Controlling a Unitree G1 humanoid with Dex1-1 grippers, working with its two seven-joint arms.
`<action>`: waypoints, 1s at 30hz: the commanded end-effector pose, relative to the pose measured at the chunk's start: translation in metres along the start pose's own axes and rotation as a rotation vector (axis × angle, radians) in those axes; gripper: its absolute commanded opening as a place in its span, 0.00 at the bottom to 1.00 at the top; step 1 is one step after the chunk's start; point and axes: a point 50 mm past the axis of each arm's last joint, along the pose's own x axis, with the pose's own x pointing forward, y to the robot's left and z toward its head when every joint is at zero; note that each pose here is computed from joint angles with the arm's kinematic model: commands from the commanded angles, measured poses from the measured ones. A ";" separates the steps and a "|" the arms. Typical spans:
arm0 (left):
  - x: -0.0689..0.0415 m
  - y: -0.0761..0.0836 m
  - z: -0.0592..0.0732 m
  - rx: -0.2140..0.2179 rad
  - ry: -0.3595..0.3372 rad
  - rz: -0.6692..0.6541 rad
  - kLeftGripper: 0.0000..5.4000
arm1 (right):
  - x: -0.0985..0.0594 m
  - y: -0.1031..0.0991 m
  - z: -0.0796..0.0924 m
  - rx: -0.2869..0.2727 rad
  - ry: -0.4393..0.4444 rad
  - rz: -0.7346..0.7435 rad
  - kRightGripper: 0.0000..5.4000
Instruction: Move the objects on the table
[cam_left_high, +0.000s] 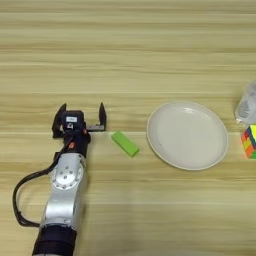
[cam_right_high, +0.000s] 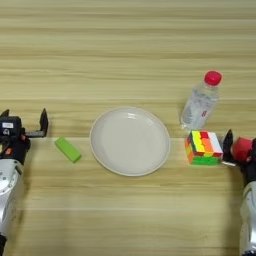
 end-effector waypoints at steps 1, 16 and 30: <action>0.002 0.001 0.001 0.006 -0.008 -0.003 1.00 | -0.003 0.004 0.009 0.022 -0.031 -0.005 1.00; 0.002 0.002 0.001 0.007 -0.006 0.001 1.00 | -0.022 0.078 0.029 0.052 -0.078 0.298 1.00; 0.001 0.004 0.002 0.008 -0.008 0.005 1.00 | -0.024 0.071 0.015 0.044 -0.021 0.278 1.00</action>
